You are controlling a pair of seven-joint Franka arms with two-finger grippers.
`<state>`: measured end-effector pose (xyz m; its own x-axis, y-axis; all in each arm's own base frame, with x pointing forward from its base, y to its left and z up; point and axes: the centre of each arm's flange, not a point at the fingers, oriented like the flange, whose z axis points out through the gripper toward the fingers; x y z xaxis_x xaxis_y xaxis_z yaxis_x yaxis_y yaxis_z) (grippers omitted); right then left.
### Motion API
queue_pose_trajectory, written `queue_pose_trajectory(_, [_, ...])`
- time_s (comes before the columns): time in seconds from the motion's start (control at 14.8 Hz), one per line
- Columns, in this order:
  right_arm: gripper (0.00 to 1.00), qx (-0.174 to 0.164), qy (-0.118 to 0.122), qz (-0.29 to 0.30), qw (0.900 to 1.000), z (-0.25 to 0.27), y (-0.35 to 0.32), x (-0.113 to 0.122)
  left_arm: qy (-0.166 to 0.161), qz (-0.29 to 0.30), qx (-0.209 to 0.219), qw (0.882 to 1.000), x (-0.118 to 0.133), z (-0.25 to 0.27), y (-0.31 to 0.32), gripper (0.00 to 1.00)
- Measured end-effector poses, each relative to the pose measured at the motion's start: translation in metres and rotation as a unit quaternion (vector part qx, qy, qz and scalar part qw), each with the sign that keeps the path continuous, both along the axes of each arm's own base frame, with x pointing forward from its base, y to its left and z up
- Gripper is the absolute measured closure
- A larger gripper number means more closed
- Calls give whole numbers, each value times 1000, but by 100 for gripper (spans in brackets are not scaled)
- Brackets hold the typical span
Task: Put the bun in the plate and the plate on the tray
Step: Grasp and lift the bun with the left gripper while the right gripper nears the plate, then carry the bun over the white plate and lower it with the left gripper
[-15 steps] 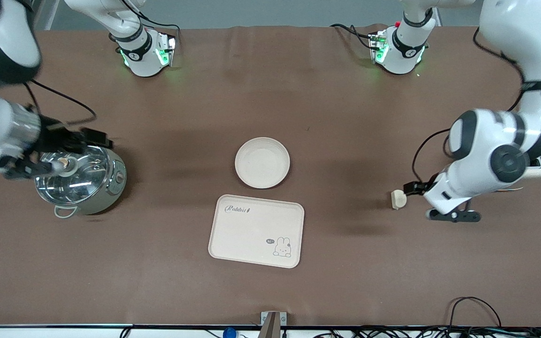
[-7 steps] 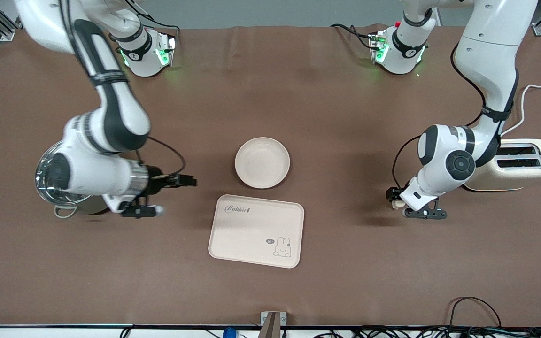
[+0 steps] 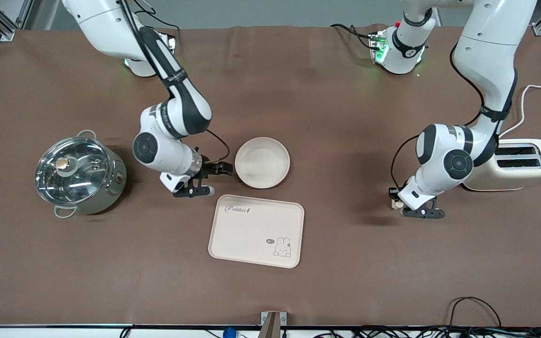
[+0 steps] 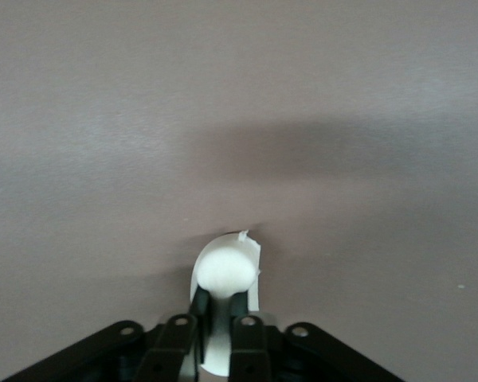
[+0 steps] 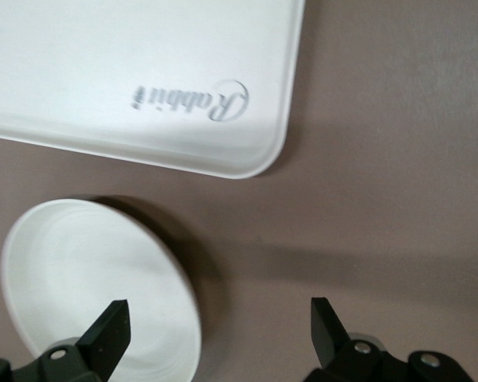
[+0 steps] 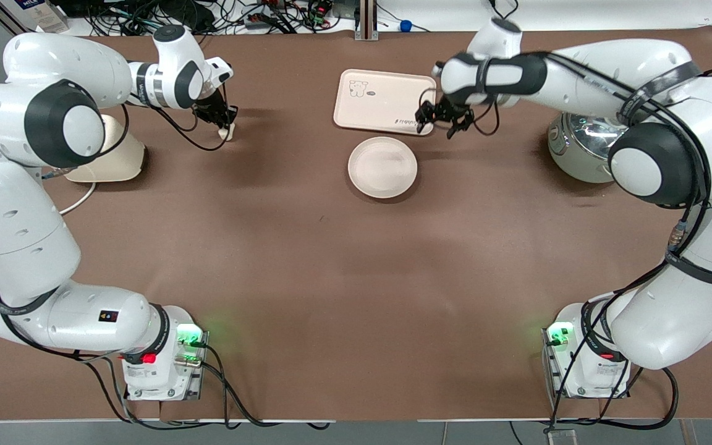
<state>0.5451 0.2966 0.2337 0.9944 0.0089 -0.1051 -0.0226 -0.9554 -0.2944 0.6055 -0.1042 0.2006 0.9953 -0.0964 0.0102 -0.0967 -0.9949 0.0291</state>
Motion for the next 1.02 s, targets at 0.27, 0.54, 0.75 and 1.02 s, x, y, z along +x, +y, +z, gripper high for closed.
queue_pose_trajectory(0.27, [0,9,9,-38,999,-17,-10,-16,-21,5,-36,999,0,44,-75,93])
queue_pose_trajectory(0.54, [0,21,-10,-59,998,-15,-6,-27,3,83,-76,994,-32,80,-202,93])
queue_pose_trajectory(0.75, [0,39,-47,-108,992,-24,16,-52,27,114,-87,989,-74,67,-300,93])
queue_pose_trajectory(1.02, [0,38,-53,-111,992,-30,29,-72,52,176,-104,978,-105,47,-391,93])
